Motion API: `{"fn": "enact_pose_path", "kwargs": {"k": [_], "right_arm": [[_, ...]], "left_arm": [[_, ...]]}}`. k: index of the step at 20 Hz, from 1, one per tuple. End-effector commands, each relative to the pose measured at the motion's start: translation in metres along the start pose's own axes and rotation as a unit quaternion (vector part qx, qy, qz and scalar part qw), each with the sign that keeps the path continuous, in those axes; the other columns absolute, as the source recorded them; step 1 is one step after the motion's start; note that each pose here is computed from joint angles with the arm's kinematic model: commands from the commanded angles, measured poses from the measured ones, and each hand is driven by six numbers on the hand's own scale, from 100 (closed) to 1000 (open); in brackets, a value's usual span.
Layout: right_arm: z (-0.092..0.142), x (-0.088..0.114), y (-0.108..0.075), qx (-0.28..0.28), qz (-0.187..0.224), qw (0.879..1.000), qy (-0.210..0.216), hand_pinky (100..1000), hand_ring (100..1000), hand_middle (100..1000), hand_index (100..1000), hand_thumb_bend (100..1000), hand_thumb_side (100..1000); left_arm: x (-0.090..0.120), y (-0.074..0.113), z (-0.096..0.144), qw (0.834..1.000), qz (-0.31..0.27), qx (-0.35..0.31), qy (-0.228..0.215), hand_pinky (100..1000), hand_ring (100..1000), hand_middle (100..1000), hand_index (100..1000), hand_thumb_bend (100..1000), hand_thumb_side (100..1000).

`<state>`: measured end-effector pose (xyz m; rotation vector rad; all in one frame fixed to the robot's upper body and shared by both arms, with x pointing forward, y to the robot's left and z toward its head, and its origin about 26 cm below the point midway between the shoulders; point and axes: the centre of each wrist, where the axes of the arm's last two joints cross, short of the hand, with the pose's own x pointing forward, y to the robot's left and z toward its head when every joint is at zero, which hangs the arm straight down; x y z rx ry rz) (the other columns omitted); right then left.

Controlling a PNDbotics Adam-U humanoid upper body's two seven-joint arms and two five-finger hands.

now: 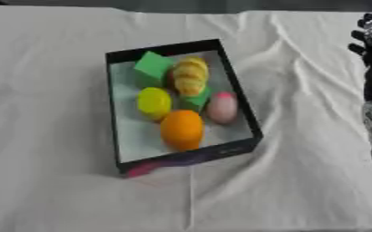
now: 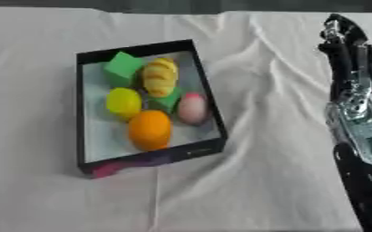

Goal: Pick up objects on the table and place them in the box.

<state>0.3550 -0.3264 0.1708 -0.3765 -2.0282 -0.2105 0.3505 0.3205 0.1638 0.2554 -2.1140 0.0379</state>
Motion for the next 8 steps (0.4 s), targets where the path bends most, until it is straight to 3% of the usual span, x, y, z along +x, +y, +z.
{"fn": "enact_pose_path", "kwargs": {"k": [1,8], "right_arm": [[-0.0057,0.0092,-0.0020,0.002,0.006,1.000,-0.021,821,855,806,822,100,637],[-0.0055,0.0090,-0.0015,-0.004,0.004,1.000,-0.026,817,846,802,822,100,640]], "left_arm": [[0.0037,0.0015,-0.0019,1.000,0.020,0.019,-0.012,744,756,813,886,163,828],[0.0072,-0.0045,0.0038,0.996,0.060,0.063,-0.009,737,740,803,878,170,831]]}}
